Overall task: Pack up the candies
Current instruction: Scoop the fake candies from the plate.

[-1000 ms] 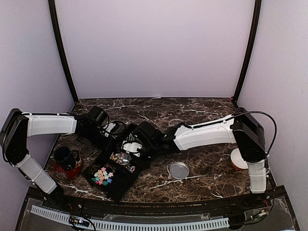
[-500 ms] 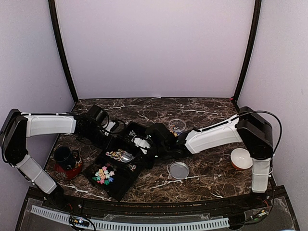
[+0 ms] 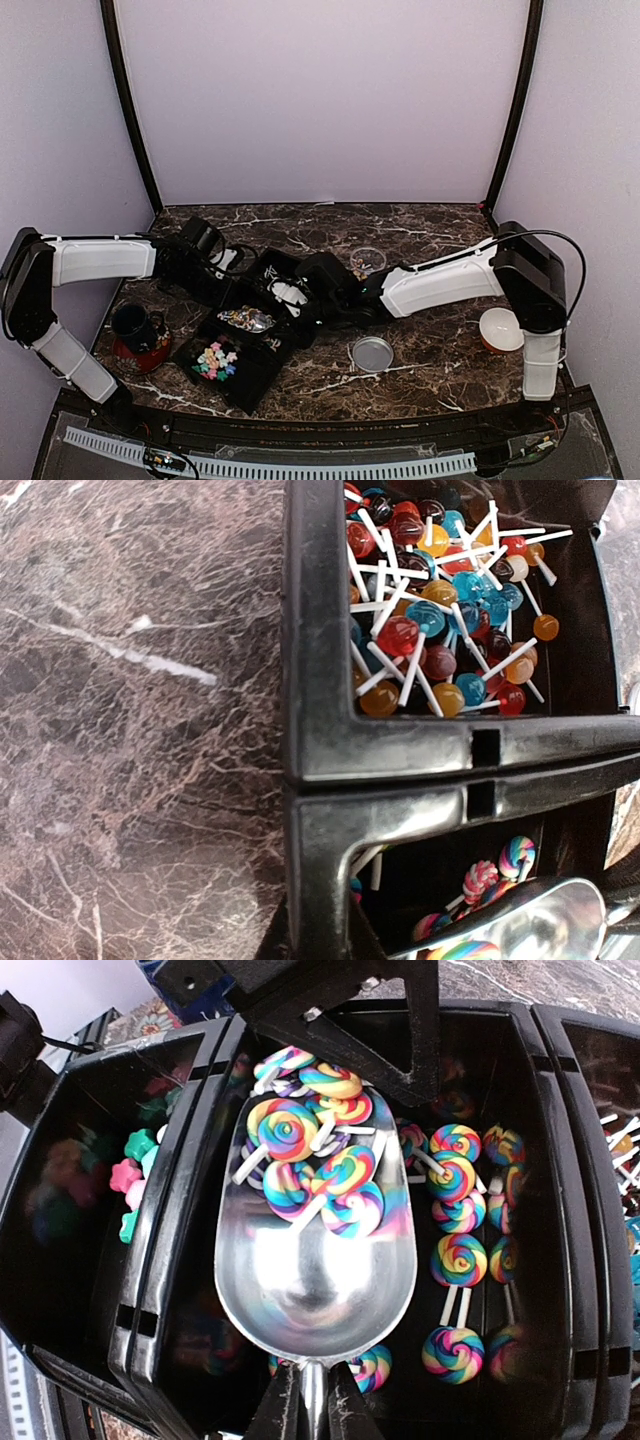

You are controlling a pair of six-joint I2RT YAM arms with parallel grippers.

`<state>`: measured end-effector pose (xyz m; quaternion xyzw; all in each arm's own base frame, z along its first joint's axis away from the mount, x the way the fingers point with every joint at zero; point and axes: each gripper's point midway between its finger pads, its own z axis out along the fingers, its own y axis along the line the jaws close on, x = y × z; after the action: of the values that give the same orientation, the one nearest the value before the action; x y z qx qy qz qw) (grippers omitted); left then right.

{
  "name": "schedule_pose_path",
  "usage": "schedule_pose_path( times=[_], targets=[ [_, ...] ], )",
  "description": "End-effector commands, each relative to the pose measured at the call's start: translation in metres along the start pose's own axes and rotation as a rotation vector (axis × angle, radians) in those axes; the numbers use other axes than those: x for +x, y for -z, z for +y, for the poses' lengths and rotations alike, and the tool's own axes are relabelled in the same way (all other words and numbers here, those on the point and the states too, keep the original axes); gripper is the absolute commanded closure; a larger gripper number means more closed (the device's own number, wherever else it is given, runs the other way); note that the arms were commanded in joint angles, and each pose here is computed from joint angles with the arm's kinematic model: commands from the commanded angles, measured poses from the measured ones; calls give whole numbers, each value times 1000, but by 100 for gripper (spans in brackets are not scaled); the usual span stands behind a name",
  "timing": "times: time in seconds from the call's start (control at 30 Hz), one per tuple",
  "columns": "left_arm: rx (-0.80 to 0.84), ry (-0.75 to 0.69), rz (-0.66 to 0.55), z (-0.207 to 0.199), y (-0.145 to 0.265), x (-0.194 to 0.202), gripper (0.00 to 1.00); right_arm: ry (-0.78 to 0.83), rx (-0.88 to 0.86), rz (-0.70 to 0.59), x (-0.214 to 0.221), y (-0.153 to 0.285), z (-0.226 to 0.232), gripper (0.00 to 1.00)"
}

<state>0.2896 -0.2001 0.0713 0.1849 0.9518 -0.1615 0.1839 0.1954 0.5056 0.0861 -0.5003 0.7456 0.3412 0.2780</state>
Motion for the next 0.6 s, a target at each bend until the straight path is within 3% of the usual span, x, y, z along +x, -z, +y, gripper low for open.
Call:
schedule_pose_path(
  times=[0.0,0.4,0.57],
  targets=[
    [144,-20,-181,-36,31,-48,100,95,-26,-97,-40,-10,19,100],
    [146,-23,-187,-36,31,-48,100,-7,47,-108,-34,-28,5,100],
    [127,-17,-186,-33,31,-48,100,21,28,-198,-31,-17,8,100]
  ],
)
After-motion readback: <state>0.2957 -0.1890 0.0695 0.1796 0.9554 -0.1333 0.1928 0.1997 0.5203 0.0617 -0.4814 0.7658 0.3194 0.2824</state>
